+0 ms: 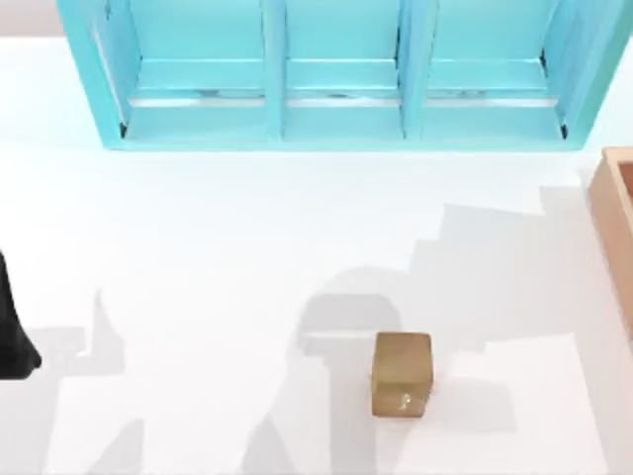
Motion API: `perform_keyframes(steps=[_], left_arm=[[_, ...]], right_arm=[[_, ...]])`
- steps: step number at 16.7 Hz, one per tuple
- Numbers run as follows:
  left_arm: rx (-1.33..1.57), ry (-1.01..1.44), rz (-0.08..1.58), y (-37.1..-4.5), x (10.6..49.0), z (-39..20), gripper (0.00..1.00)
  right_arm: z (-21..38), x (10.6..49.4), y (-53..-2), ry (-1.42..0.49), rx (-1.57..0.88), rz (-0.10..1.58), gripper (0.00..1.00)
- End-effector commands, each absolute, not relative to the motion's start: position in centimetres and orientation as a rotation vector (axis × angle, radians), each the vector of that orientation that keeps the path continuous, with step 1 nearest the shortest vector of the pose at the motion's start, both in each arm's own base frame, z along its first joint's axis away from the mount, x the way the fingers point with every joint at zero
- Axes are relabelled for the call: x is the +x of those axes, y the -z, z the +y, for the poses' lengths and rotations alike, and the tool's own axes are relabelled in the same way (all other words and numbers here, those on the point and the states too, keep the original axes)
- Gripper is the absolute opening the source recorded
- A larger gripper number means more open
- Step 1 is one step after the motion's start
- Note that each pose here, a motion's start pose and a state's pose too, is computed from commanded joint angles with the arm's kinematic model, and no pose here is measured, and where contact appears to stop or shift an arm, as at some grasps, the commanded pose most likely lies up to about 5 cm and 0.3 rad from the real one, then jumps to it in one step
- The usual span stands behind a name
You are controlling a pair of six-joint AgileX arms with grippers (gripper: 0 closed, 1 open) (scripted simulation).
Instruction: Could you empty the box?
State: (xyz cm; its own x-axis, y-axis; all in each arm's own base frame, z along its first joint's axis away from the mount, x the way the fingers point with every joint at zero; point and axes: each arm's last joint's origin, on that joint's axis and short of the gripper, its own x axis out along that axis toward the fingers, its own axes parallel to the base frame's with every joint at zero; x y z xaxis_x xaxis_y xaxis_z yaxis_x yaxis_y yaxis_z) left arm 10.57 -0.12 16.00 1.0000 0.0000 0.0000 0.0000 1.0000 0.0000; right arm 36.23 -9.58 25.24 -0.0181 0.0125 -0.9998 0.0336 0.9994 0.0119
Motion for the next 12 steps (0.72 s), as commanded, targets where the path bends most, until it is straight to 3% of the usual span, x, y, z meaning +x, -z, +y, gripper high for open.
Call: perform_keyframes(steps=[8,12], left_arm=[[0.000,0.000,0.000,-16.0,10.6,-0.1,1.00],[0.000,0.000,0.000,-16.0,10.6,-0.1,1.00]], right_arm=[[-11.5,35.6,-25.7,0.020,0.030,1.572,1.00],[-12.4,35.3,-23.4,0.024,0.031,1.566,1.00]])
